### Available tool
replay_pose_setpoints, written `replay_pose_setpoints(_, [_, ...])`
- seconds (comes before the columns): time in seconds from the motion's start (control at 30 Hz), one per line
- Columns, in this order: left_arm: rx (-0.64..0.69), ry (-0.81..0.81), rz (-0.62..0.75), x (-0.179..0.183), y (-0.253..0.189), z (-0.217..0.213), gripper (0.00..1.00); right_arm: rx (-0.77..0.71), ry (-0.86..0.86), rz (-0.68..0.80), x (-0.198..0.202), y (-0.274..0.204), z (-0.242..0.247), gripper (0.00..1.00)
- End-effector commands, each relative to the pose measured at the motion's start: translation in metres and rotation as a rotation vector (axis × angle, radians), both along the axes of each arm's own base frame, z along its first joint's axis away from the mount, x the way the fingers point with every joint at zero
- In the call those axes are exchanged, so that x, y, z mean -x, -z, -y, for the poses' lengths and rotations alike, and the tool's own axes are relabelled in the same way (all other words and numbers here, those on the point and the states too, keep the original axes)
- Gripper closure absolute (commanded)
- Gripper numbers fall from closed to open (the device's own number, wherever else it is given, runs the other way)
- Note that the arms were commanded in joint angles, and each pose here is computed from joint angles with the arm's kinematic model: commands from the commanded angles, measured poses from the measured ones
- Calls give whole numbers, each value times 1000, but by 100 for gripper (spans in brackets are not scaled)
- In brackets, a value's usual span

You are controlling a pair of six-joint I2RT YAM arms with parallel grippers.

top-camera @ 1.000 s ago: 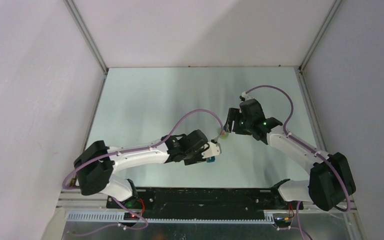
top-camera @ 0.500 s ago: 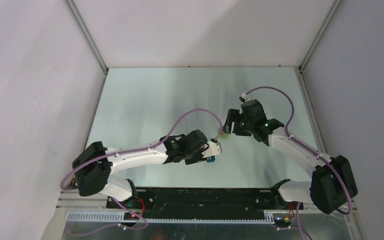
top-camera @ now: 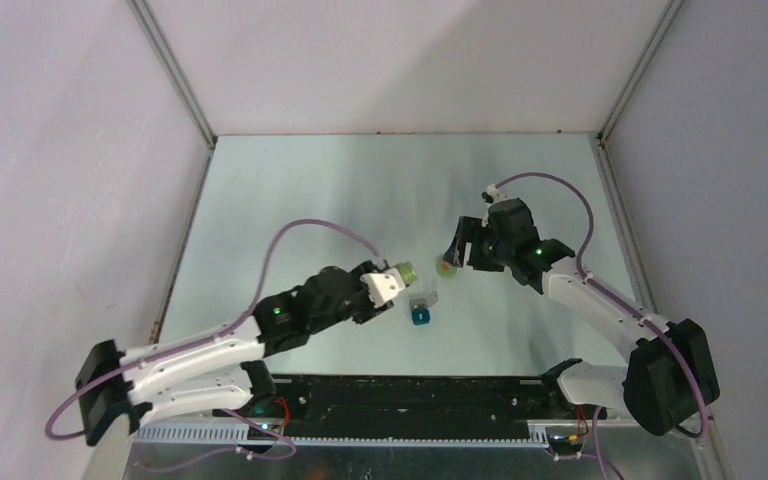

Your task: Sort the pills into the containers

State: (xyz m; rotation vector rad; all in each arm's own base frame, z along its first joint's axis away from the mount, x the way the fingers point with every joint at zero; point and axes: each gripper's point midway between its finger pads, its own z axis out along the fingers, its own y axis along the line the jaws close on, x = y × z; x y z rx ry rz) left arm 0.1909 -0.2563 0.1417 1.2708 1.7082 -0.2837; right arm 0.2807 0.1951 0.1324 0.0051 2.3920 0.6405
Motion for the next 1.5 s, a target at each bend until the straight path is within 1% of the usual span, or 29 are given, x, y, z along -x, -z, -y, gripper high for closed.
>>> replay_pose_setpoints(0.0, [405, -46, 153, -13, -91, 8, 100, 2, -16, 22, -5, -1, -2, 24])
replay_pose_setpoints(0.13, [626, -34, 251, -6, -139, -3, 100, 33, -37, 4, -7, 12, -2, 23])
replay_pose_setpoints(0.3, [793, -62, 351, -9, -180, -12, 100, 126, -40, -24, -7, 32, -3, 21])
replay_pose_setpoints(0.33, [810, -79, 356, -11, -179, -13, 100, 157, -35, -36, -8, 40, -2, 21])
replay_pose_setpoints(0.37, [900, -89, 398, -11, -198, -18, 100, 167, -43, -34, -8, 40, -5, 20])
replay_pose_setpoints(0.4, [937, -140, 388, -17, -190, -22, 100, 197, -36, -43, -10, 48, -3, 20])
replay_pose_setpoints(0.43, [1070, -158, 442, -15, -214, -33, 100, 217, -40, -53, -11, 54, -6, 20])
replay_pose_setpoints(0.47, [1110, -204, 408, -21, -200, -36, 100, 245, -30, -47, -14, 57, -4, 20])
replay_pose_setpoints(0.5, [1225, -217, 447, -20, -219, -48, 100, 268, -35, -53, -17, 62, -8, 20])
replay_pose_setpoints(0.53, [1246, -225, 408, -24, -210, -44, 100, 302, -29, -34, -21, 62, -9, 20])
replay_pose_setpoints(0.57, [1290, -218, 416, -24, -216, -48, 100, 328, -30, -40, -22, 69, -9, 20])
replay_pose_setpoints(0.6, [1299, -216, 390, -27, -211, -44, 100, 357, -23, -22, -26, 68, -10, 21])
replay_pose_setpoints(0.77, [1325, -207, 361, -31, -203, -42, 100, 462, -19, 15, -36, 84, -14, 22])
replay_pose_setpoints(0.87, [1312, -189, 337, -31, -195, -40, 100, 495, -14, 24, -44, 87, -18, 23])
replay_pose_setpoints(0.97, [1282, -155, 319, -28, -186, -35, 100, 517, -13, 7, -48, 96, -20, 27])
replay_pose_setpoints(1.13, [1242, -148, 286, -26, -169, -31, 100, 515, -1, 0, -52, 101, -22, 30])
replay_pose_setpoints(1.37, [1232, -136, 229, -22, -151, -28, 100, 455, 1, -53, -57, 111, -22, 28])
replay_pose_setpoints(1.43, [1228, -137, 219, -21, -147, -28, 100, 440, -5, -69, -56, 113, -21, 31])
replay_pose_setpoints(1.47, [1226, -138, 217, -21, -146, -28, 100, 428, -12, -77, -55, 113, -23, 35])
